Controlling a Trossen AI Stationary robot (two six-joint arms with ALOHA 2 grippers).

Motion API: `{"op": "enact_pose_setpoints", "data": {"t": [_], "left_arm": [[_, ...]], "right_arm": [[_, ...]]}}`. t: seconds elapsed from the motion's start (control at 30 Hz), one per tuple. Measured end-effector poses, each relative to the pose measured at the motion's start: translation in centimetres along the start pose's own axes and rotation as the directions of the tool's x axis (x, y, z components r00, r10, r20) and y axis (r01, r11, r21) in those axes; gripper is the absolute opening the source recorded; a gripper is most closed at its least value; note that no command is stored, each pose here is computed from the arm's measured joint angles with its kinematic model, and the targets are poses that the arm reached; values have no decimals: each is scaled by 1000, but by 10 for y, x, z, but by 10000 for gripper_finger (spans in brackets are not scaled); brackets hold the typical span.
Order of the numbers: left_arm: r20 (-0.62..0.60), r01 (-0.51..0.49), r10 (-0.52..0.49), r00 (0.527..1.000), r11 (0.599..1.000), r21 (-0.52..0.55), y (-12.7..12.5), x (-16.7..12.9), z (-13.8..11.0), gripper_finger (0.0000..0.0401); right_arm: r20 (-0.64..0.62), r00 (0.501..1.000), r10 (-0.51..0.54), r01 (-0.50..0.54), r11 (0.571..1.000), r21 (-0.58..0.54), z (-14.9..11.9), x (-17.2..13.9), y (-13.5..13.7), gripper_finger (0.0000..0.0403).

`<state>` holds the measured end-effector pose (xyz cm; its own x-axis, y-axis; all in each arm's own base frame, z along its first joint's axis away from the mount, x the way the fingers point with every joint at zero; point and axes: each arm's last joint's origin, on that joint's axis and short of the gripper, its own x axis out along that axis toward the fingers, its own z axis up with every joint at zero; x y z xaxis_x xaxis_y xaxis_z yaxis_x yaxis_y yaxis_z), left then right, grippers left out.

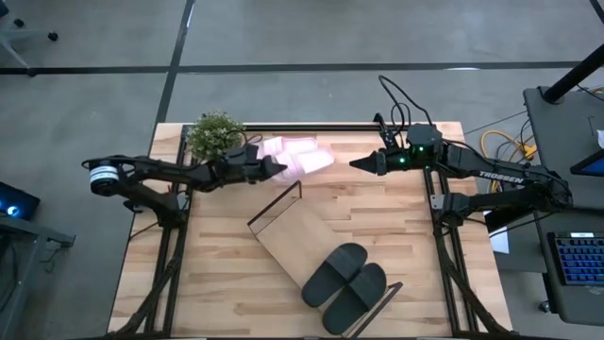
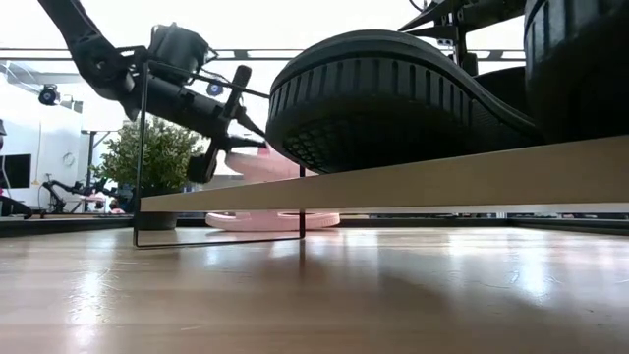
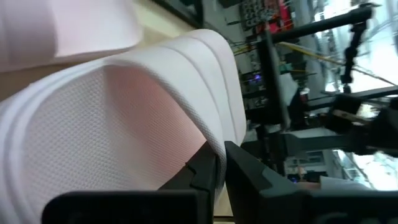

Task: Pick and place slides into the shelf
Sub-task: Put the bottom pink slipper on the shelf beside the black slipper

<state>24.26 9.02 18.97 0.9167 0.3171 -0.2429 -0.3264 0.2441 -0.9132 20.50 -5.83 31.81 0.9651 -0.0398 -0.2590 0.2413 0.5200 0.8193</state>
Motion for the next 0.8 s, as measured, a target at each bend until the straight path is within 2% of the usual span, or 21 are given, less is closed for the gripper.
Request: {"op": "enact_pose_setpoints", "data": {"t": [0.27,0.53,0.8], "left_arm": [[42,111,-113,993,993,31,-27,-18,10,11],[16,39,-41,999,993,110,-61,-40,22,3],[57,137,-147,987,980,144,-108,-62,38,2]], "right_arm": [[0,1000,0,0,1000,-3,0,0,0,8],[-3,1000,-3,3,999,42,0,0,0,9],[-35,998,-43,46,995,84,-3,0,-4,9]]}}
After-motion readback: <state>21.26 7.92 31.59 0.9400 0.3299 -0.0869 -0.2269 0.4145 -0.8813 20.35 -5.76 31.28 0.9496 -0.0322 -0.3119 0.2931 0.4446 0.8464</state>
